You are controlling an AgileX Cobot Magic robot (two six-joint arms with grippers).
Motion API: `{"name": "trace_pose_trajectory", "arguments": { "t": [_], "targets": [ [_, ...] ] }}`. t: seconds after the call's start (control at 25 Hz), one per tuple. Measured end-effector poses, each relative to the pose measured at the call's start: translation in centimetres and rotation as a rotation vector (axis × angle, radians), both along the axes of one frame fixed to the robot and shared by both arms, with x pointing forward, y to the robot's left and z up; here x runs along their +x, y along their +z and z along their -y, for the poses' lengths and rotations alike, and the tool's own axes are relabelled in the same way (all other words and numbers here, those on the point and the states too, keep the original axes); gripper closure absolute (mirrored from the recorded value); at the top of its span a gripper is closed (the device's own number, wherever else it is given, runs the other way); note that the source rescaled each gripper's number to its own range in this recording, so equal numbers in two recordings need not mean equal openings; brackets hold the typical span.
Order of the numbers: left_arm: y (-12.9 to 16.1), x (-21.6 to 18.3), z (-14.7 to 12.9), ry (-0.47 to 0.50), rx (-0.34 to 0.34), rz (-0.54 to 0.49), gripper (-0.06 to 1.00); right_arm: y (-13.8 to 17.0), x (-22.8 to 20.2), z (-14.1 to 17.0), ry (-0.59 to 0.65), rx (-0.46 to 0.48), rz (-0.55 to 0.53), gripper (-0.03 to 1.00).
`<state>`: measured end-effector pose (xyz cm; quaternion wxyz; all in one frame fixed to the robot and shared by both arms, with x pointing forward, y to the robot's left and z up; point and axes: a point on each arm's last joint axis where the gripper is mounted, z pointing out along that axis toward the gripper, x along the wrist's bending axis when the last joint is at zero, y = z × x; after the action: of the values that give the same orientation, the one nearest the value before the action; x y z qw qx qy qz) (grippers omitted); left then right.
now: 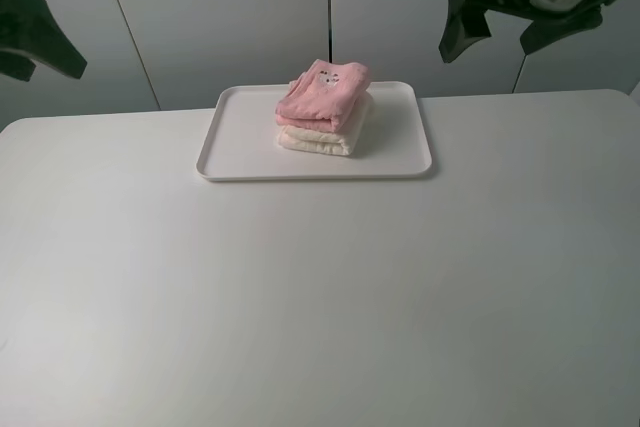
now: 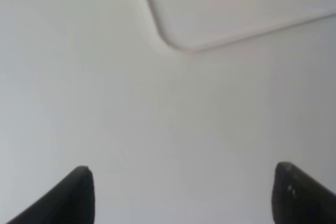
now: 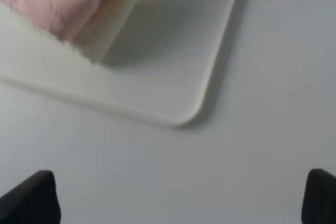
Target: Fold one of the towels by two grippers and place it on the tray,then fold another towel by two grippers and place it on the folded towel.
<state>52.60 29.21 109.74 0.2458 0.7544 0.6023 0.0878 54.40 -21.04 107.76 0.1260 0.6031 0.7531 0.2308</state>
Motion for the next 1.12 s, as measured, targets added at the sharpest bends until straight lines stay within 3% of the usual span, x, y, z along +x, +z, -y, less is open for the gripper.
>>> {"name": "trace_pose_trajectory", "arguments": {
  "t": [0.16, 0.36, 0.56, 0.76, 0.88, 1.12],
  "targets": [
    [0.4, -7.4, -2.0, 0.132, 0.014, 0.106, 0.05, 0.1, -8.2, 2.1, -0.011, 0.044, 0.072, -0.03],
    [1.4, -14.1, -1.4, 0.195, 0.014, 0.268, 0.0, 0.6, -15.8, 4.0, -0.026, 0.083, 0.131, -0.03],
    [2.4, -19.0, -0.2, 0.221, -0.019, 0.318, -0.01, 1.0, -21.8, 5.6, -0.015, 0.091, 0.175, -0.03],
    [2.8, -22.7, 0.5, 0.239, -0.02, 0.362, -0.01, 1.7, -26.2, 7.4, -0.021, 0.048, 0.296, -0.03],
    [1.6, -23.9, 0.7, 0.26, -0.025, 0.367, -0.01, 1.7, -28.5, 8.2, -0.023, 0.034, 0.348, -0.03],
    [-3.9, -25.0, 0.9, 0.267, -0.041, 0.271, -0.01, 1.6, -32.0, 9.1, -0.008, 0.062, 0.522, -0.03]
  ]
}}
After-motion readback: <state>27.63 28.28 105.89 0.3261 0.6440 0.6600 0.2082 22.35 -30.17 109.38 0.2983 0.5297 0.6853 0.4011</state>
